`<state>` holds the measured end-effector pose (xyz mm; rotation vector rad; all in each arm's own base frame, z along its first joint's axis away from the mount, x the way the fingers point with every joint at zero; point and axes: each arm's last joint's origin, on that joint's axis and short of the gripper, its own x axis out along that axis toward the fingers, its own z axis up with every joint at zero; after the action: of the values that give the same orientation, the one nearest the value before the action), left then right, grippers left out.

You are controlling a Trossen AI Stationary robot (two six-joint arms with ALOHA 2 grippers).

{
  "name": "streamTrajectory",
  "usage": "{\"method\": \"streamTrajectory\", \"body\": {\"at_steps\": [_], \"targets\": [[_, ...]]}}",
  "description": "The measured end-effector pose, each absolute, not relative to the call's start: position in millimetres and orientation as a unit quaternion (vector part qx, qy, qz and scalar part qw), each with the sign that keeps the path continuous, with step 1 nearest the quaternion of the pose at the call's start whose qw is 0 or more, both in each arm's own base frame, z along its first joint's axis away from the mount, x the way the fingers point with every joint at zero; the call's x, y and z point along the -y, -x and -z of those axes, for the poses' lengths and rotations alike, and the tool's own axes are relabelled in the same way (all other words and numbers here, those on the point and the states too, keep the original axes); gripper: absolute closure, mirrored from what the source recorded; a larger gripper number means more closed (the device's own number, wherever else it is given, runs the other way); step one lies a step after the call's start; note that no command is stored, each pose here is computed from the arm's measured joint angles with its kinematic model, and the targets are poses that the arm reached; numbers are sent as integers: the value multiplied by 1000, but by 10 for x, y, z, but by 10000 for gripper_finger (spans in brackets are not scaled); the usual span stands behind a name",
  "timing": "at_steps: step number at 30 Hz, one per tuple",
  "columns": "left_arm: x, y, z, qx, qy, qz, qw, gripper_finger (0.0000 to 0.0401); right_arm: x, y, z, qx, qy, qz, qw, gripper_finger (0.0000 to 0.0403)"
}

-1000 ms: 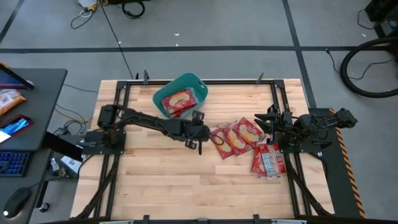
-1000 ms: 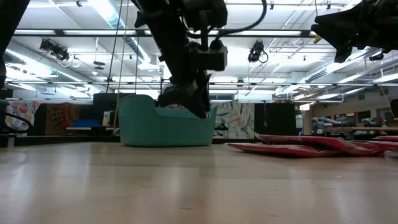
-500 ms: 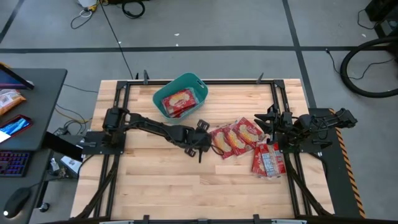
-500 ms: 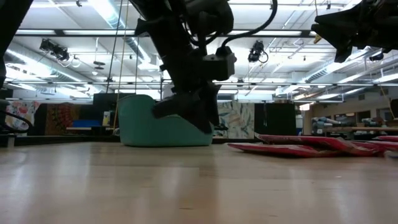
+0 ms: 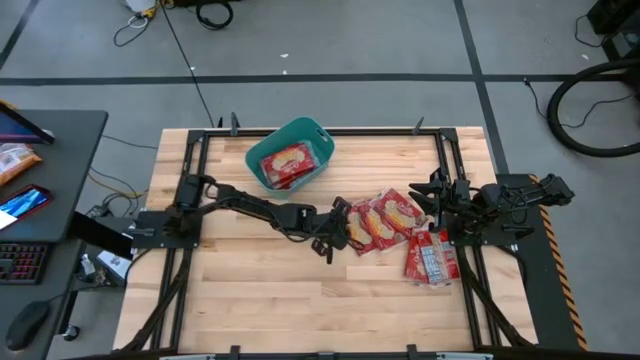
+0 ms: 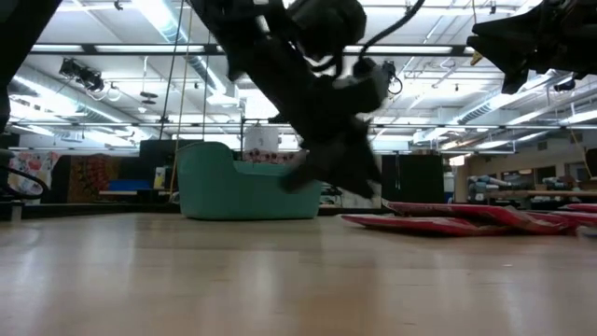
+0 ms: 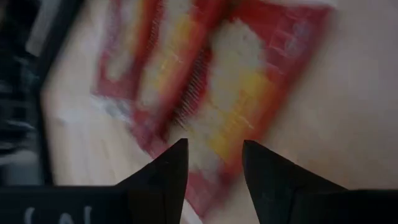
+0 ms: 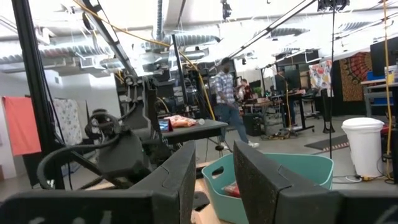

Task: Sort popcorn bags into baskets
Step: Put the red popcorn bag into the green bin

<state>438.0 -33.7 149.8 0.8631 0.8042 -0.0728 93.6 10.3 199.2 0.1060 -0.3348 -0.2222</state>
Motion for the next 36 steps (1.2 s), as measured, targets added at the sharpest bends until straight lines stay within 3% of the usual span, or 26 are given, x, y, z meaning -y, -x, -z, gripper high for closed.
{"method": "streamTrajectory", "body": {"at_steps": [6, 11, 16, 22, 36], "targets": [[260, -4548, -1391, -324, -458, -9, 827, 246, -102, -935, -1991, 166, -53, 112, 978, 289], [212, -4580, -1334, -313, -488, 4, 815, 246, -102, -936, -1991, 166, -53, 112, 978, 289], [194, -4616, -1363, -287, -473, 5, 833, 246, -103, -938, -1988, 164, -52, 111, 979, 289], [222, -4784, -1544, -295, -457, 7, 839, 255, -104, -938, -1989, 165, -52, 110, 979, 289], [237, -4893, -1451, -333, -467, 60, 817, 264, -102, -937, -1989, 165, -52, 113, 978, 289]]}}
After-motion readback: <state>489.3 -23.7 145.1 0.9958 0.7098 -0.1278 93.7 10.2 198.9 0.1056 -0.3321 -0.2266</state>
